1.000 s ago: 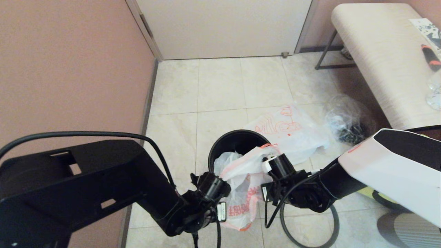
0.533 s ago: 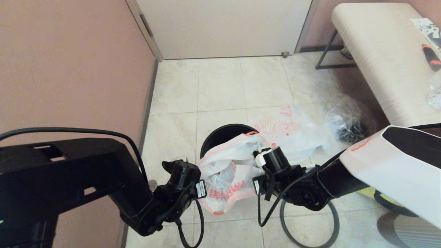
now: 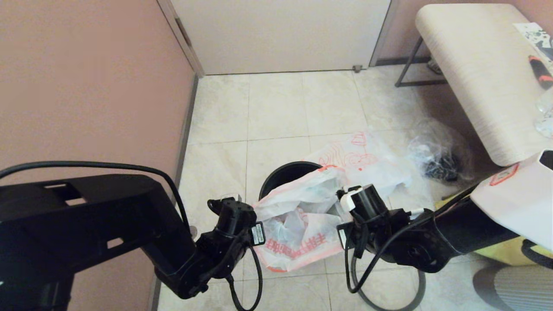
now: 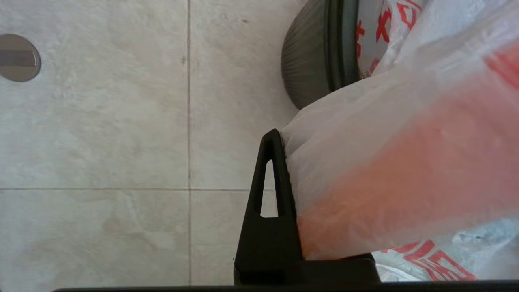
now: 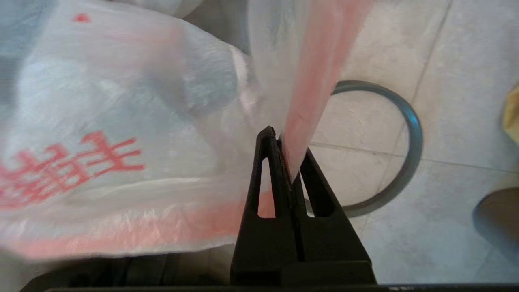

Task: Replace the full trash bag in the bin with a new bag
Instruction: Put the new garbage bag on the trash can

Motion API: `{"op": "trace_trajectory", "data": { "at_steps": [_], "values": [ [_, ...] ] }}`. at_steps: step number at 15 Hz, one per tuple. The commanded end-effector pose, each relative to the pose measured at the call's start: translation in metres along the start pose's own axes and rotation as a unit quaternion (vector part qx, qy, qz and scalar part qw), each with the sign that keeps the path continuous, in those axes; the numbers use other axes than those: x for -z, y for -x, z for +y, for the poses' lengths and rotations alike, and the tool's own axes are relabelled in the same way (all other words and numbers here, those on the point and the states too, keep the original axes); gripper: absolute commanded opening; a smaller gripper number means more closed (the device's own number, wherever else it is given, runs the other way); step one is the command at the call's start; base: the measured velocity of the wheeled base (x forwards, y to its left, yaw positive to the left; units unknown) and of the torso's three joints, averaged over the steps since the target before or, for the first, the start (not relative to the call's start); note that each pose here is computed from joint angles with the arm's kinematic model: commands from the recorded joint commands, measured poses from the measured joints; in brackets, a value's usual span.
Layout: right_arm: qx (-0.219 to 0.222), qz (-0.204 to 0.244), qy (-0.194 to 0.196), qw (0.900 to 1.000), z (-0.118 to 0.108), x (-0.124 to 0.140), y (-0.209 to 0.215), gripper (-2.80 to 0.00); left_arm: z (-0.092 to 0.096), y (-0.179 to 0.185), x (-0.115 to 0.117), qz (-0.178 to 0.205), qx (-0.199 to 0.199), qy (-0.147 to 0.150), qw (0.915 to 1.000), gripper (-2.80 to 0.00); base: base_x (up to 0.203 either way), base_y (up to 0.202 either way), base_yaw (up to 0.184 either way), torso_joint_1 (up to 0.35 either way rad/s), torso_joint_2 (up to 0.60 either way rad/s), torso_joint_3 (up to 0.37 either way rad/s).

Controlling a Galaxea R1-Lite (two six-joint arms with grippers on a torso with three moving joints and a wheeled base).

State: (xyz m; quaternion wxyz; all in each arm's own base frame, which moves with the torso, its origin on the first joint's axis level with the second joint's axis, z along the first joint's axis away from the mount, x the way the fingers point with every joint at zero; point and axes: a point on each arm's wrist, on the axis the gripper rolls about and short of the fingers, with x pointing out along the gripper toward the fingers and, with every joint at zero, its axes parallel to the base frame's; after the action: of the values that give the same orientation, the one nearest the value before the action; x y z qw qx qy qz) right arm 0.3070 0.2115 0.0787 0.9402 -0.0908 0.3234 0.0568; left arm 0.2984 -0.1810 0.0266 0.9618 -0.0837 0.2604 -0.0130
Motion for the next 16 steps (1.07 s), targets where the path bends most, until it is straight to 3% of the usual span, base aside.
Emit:
{"op": "trace_trajectory", "data": {
  "at_steps": [1,4,9,12,16],
  "values": [
    [-0.001,-0.014,-0.008,1.000,-0.009,-0.005,0.020,-2.80,-0.003,0.003,0.000,-0.002,0.006,0.002,1.0000,-2.80,0.000,0.000,0.000,0.000,0.00,0.000],
    [0.013,0.015,-0.001,1.000,-0.019,0.011,0.016,-2.80,-0.005,0.000,0.001,-0.014,0.012,0.009,0.9998,-2.80,0.000,0.000,0.000,0.000,0.00,0.000],
    [0.037,0.060,0.005,0.998,-0.015,0.033,-0.040,-2.80,-0.002,-0.020,0.003,-0.022,0.001,0.014,0.9997,-2.80,0.000,0.000,0.000,0.000,0.00,0.000],
    [0.041,0.022,-0.013,0.999,-0.016,0.021,-0.070,-2.80,0.003,-0.033,-0.010,-0.041,-0.010,0.028,0.9987,-2.80,0.000,0.000,0.000,0.000,0.00,0.000],
    [0.033,-0.045,-0.034,0.998,-0.017,0.005,-0.070,-2.80,0.000,-0.037,-0.012,-0.054,-0.021,0.031,0.9978,-2.80,0.000,0.000,0.000,0.000,0.00,0.000]
  ]
}}
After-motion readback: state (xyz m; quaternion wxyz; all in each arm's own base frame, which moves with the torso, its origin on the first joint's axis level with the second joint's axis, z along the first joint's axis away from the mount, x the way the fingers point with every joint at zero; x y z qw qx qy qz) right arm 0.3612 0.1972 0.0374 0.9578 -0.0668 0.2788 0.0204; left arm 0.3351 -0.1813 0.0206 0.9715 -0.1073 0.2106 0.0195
